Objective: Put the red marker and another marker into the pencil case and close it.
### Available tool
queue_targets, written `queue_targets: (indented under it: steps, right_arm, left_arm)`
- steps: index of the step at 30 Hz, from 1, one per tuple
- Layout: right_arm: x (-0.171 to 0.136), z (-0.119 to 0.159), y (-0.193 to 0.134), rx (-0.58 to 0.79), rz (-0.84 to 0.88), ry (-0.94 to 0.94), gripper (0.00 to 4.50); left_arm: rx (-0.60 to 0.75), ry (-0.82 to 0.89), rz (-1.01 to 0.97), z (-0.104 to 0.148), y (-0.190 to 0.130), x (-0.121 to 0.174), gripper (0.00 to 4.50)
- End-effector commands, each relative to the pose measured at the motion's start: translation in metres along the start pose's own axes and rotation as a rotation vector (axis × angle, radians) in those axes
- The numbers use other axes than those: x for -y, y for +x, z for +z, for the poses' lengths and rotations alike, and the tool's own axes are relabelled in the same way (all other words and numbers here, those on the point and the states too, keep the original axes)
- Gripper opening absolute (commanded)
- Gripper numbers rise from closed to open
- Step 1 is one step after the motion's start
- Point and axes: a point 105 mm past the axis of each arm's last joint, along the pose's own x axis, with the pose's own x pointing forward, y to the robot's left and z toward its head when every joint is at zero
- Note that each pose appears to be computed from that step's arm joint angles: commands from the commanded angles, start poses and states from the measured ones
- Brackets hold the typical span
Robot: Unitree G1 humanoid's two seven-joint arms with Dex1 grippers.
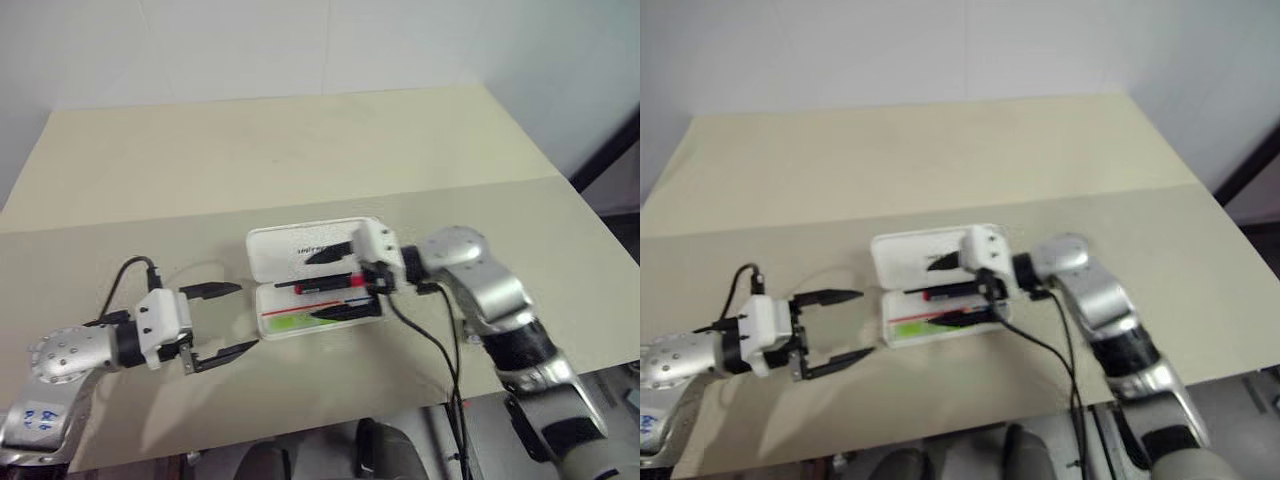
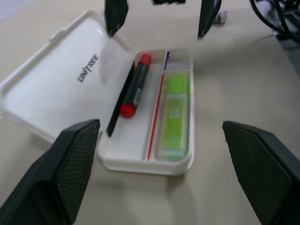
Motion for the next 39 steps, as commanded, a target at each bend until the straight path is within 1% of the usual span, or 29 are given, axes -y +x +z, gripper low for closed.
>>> queue_targets:
  steps: [1, 4, 6, 8, 11, 16, 19, 21, 23, 28, 31, 34, 36, 39]
  right_arm:
    - [-0.014, 0.017, -0.035, 0.058, -0.106, 0.019, 4.48]
    - [-0.023, 0.014, -0.059, 0.039, -0.224, 0.060, 4.48]
    - [-0.025, 0.012, -0.076, 0.023, -0.344, 0.085, 4.48]
    - [-0.029, 0.012, -0.089, 0.014, -0.429, 0.091, 4.48]
    - [-0.038, 0.003, -0.108, -0.013, -0.576, 0.122, 4.48]
    - [-0.056, -0.009, -0.132, -0.084, -0.730, 0.180, 4.48]
    - [-0.061, -0.013, -0.144, -0.134, -0.816, 0.211, 4.48]
    - [-0.063, -0.015, -0.147, -0.150, -0.850, 0.227, 4.48]
    - [-0.070, -0.024, -0.148, -0.174, -0.902, 0.267, 4.48]
    - [-0.090, -0.057, -0.152, -0.238, -1.073, 0.436, 4.48]
    - [-0.097, -0.070, -0.149, -0.266, -1.119, 0.495, 4.48]
    - [-0.100, -0.082, -0.149, -0.271, -1.192, 0.531, 4.48]
    - [-0.100, -0.086, -0.147, -0.275, -1.211, 0.537, 4.48]
    - [-0.101, -0.097, -0.144, -0.251, -1.255, 0.586, 4.48]
  left_arm:
    - [0.051, 0.030, -0.028, 0.012, 0.013, 0.006, 4.50]
    - [0.070, 0.007, -0.038, 0.010, 0.019, 0.012, 4.50]
    - [0.082, -0.009, -0.047, 0.009, 0.024, 0.017, 4.50]
    - [0.095, -0.018, -0.052, 0.011, 0.027, 0.022, 4.50]
    - [0.125, -0.036, -0.063, 0.012, 0.036, 0.024, 4.50]
    - [0.157, -0.045, -0.090, 0.019, 0.046, 0.031, 4.50]
    - [0.158, -0.052, -0.096, 0.021, 0.047, 0.033, 4.50]
    - [0.157, -0.056, -0.099, 0.021, 0.048, 0.034, 4.50]
    - [0.153, -0.063, -0.113, 0.021, 0.048, 0.036, 4.50]
    - [0.152, -0.041, -0.120, 0.025, 0.050, 0.027, 4.50]
    - [0.147, -0.029, -0.124, 0.027, 0.049, 0.022, 4.50]
    - [0.141, -0.019, -0.128, 0.029, 0.048, 0.018, 4.50]
    - [0.134, -0.015, -0.129, 0.029, 0.047, 0.016, 4.50]
    - [0.123, -0.009, -0.134, 0.030, 0.045, 0.014, 4.50]
